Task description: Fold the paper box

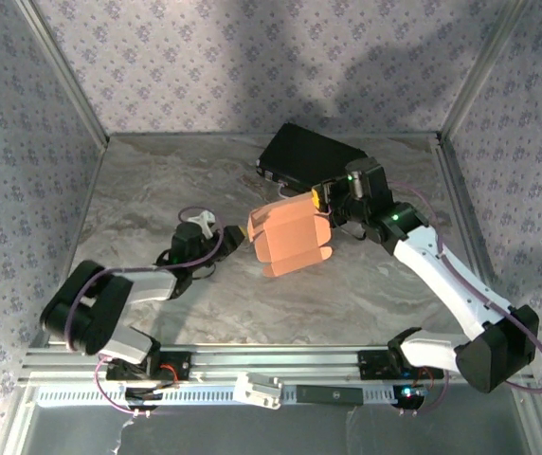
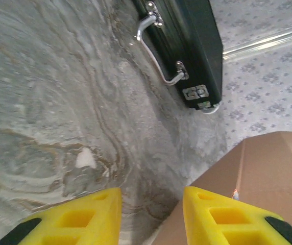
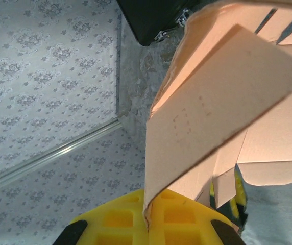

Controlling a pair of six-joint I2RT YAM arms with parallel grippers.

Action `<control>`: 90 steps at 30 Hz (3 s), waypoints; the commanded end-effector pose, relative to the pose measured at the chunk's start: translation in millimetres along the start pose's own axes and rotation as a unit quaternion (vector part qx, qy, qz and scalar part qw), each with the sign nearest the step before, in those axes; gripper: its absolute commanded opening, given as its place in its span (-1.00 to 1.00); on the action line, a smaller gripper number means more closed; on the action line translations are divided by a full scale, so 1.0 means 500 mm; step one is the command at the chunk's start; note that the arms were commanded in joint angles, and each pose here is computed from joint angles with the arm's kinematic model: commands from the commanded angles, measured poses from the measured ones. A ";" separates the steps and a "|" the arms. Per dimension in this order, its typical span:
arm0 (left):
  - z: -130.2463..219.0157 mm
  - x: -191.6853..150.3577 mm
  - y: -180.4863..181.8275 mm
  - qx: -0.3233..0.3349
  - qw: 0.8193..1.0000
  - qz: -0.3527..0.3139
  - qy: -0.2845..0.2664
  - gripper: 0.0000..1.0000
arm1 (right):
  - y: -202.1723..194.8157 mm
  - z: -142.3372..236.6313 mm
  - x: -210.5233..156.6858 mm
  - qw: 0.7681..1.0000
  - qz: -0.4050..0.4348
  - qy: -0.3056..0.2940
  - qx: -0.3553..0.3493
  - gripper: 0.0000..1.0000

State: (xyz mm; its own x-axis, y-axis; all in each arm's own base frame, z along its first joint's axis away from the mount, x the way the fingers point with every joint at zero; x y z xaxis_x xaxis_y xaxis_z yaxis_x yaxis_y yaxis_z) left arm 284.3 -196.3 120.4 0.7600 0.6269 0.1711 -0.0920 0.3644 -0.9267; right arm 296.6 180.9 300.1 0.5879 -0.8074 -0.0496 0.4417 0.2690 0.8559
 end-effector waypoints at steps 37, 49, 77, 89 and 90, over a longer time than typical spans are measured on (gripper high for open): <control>0.022 -0.055 -0.106 -0.098 0.991 -0.089 -0.006 0.05 | 0.000 -0.042 0.016 0.997 -0.060 0.035 0.023 -1.00; 0.160 -0.034 -0.019 0.121 0.985 -0.093 -0.075 0.32 | -0.043 -0.111 -0.001 0.999 0.026 0.024 0.035 -1.00; 0.209 -0.001 -0.015 0.178 0.963 -0.201 0.006 -0.25 | -0.126 -0.247 -0.048 0.952 0.250 0.095 0.148 -1.00; 0.155 -0.005 0.004 0.123 0.949 -0.289 0.016 -0.45 | -0.159 -0.293 -0.028 0.955 0.232 0.116 0.144 -1.00; 0.149 -0.004 0.005 0.122 0.948 -0.295 0.017 -0.45 | -0.162 -0.297 -0.027 0.956 0.229 0.117 0.143 -1.00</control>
State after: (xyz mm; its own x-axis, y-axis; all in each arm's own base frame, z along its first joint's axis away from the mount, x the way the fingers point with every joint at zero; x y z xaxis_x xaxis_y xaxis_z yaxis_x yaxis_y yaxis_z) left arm 226.0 -137.3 135.6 0.7875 0.2951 0.5410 0.1001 0.8051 -0.5847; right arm 350.2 245.0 155.5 0.8175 -0.5090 0.2695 -0.0555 0.3961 0.9165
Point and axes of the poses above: each hand's point on the last joint's axis, 136 mm out from that joint toward the fingers, its own z axis back along the fingers, its own y axis along the line the jaws close on, x = y × z, the point moved 5 cm from there along z, back along the fingers, and after that the axes turned 11 degrees about z, right-handed, at the moved point
